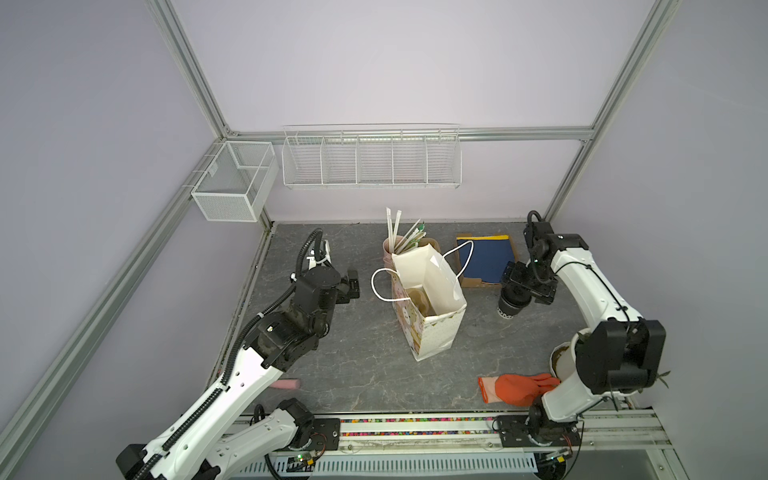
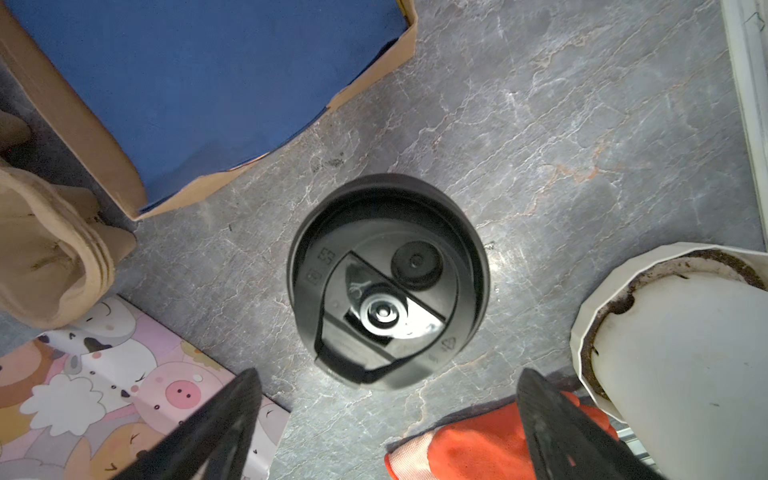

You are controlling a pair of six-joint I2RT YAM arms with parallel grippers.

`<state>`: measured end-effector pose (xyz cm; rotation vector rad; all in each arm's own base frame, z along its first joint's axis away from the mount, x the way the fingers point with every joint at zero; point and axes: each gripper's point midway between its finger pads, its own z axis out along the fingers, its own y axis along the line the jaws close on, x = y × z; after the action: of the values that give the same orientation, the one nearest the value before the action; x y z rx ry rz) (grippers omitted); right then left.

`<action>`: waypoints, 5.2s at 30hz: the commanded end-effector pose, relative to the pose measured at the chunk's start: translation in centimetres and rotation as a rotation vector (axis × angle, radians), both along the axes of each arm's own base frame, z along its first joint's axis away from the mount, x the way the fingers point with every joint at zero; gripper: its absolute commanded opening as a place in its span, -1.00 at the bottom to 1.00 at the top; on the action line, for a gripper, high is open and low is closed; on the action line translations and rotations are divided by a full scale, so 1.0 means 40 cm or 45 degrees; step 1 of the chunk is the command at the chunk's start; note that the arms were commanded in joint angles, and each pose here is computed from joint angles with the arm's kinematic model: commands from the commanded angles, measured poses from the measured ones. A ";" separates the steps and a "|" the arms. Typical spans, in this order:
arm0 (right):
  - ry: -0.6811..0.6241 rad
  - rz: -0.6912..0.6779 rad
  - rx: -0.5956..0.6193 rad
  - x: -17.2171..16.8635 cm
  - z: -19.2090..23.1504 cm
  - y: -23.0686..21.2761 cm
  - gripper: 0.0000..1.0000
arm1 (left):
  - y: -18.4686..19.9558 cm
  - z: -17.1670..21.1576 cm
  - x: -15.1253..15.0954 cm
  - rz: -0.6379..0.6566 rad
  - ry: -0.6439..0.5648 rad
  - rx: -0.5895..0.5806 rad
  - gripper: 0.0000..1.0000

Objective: Pack the takeout coffee
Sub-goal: 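Lower the right gripper over the black coffee cup lid, then close the right gripper on the black coffee cup and lift it, then carry the black cup with the right gripper over the bag and lower it in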

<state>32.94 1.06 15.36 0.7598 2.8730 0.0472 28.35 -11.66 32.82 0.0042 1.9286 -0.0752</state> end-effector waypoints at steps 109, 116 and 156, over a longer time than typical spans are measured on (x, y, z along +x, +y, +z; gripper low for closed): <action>0.219 0.763 -0.057 -0.298 -0.074 0.231 0.66 | 0.006 -0.021 0.006 0.023 0.025 0.023 0.99; 0.228 0.768 -0.068 -0.292 -0.070 0.230 0.63 | 0.005 -0.020 0.004 0.016 0.024 0.018 0.99; -0.622 0.808 -0.087 -0.368 0.531 0.158 0.46 | -0.004 -0.027 0.009 0.005 0.035 0.023 0.99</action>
<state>18.65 7.10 35.94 -0.1308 2.5036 0.1712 28.57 -11.87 32.37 0.0112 1.9406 -0.0657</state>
